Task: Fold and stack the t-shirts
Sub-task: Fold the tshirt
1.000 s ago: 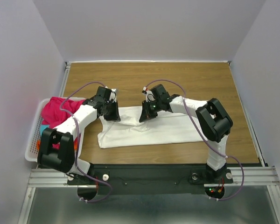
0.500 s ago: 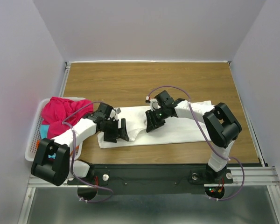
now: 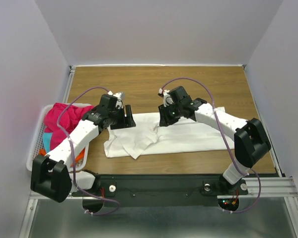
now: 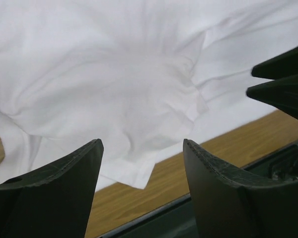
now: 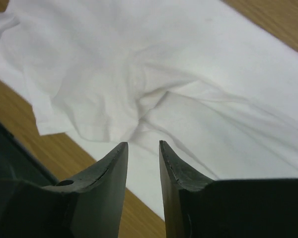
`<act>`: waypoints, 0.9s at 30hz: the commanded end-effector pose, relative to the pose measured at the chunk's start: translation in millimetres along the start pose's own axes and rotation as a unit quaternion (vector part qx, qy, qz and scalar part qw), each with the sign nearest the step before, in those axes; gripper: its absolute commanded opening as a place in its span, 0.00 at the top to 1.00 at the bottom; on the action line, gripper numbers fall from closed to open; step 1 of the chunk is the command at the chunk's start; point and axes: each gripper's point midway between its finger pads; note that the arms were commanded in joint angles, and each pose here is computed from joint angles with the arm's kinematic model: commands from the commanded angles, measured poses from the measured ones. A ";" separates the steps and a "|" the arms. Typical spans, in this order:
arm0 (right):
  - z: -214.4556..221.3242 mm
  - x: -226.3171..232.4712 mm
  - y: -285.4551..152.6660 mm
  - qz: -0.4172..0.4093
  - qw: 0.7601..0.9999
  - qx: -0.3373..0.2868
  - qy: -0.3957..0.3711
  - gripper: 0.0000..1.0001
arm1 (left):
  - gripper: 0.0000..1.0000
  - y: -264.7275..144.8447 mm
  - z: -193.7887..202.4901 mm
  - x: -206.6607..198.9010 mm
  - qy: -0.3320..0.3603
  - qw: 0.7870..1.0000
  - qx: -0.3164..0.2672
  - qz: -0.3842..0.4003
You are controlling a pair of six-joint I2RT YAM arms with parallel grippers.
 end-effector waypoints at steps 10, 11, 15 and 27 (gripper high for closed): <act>29.0 -215.1 -85.8 0.303 0.914 -0.051 0.264 0.59 | 0.29 63.0 -54.9 68.2 -0.050 0.989 -0.062 -0.128; 35.5 -226.2 -85.3 0.320 0.907 -0.043 0.271 0.59 | 0.29 70.6 -52.0 75.1 -0.052 0.988 -0.051 -0.137; 40.4 -239.8 -75.1 0.320 0.905 -0.029 0.278 0.59 | 0.29 78.1 -50.7 90.8 -0.050 0.985 -0.042 -0.161; 6.3 -200.9 -25.6 0.223 0.945 -0.023 0.237 0.59 | 0.30 87.9 -34.1 139.5 -0.080 0.971 -0.029 -0.224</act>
Point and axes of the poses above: each gripper's point midway between its finger pads, its own y axis out along the fingers, its own x axis along the line the jaws close on, z = x × y, and after that the axes turned 12 degrees about -y, right-handed
